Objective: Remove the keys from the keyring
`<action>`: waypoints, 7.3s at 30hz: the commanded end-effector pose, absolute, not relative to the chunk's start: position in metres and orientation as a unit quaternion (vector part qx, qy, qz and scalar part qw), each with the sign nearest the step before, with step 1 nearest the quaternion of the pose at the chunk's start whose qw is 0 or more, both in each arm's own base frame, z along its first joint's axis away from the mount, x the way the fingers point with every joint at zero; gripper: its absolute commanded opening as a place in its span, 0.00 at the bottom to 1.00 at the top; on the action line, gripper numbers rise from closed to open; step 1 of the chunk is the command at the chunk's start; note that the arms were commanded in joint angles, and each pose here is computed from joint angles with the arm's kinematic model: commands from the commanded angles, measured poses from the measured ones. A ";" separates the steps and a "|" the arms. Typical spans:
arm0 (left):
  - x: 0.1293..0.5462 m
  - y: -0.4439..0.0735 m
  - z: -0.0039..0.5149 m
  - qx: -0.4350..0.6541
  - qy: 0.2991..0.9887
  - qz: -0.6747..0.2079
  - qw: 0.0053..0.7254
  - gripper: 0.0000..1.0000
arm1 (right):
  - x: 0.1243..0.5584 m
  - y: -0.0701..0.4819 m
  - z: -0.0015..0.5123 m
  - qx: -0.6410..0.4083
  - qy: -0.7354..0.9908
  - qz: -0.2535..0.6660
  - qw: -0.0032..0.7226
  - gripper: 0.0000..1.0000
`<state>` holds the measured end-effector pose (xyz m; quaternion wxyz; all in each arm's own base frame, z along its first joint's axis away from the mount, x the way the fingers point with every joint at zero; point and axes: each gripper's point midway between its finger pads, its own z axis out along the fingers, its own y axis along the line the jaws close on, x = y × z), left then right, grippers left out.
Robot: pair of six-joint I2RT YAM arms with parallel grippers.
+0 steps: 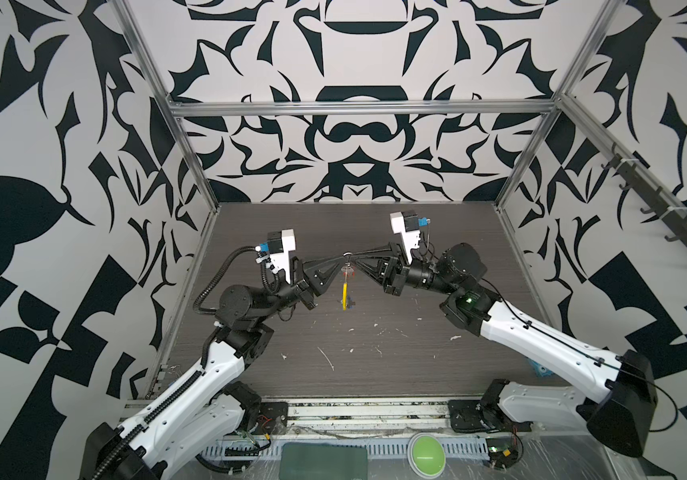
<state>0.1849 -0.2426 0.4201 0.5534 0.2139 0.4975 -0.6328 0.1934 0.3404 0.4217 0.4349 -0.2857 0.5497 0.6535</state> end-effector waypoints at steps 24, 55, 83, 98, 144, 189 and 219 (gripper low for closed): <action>0.163 -0.259 0.391 0.286 0.647 -0.583 0.399 0.33 | 0.158 0.307 0.398 -0.467 0.645 0.491 0.352 0.00; 0.145 -0.277 0.382 0.357 0.646 -0.598 0.313 0.13 | 0.166 0.315 0.401 -0.484 0.659 0.476 0.323 0.00; 0.162 -0.258 0.412 0.280 0.575 -0.614 0.463 0.00 | 0.193 0.306 0.440 -0.281 0.584 0.601 0.468 0.45; 0.168 -0.255 0.410 0.261 0.570 -0.611 0.483 0.00 | 0.184 0.316 0.443 -0.278 0.540 0.668 0.430 0.42; 0.119 -0.260 0.423 0.350 0.501 -0.684 0.398 0.00 | 0.179 0.325 0.432 -0.327 0.547 0.671 0.378 0.00; 0.146 -0.268 0.372 0.384 0.683 -0.534 0.317 0.24 | 0.165 0.314 0.389 -0.474 0.659 0.496 0.307 0.00; 0.140 -0.271 0.363 0.414 0.696 -0.513 0.284 0.14 | 0.160 0.324 0.392 -0.482 0.652 0.497 0.311 0.00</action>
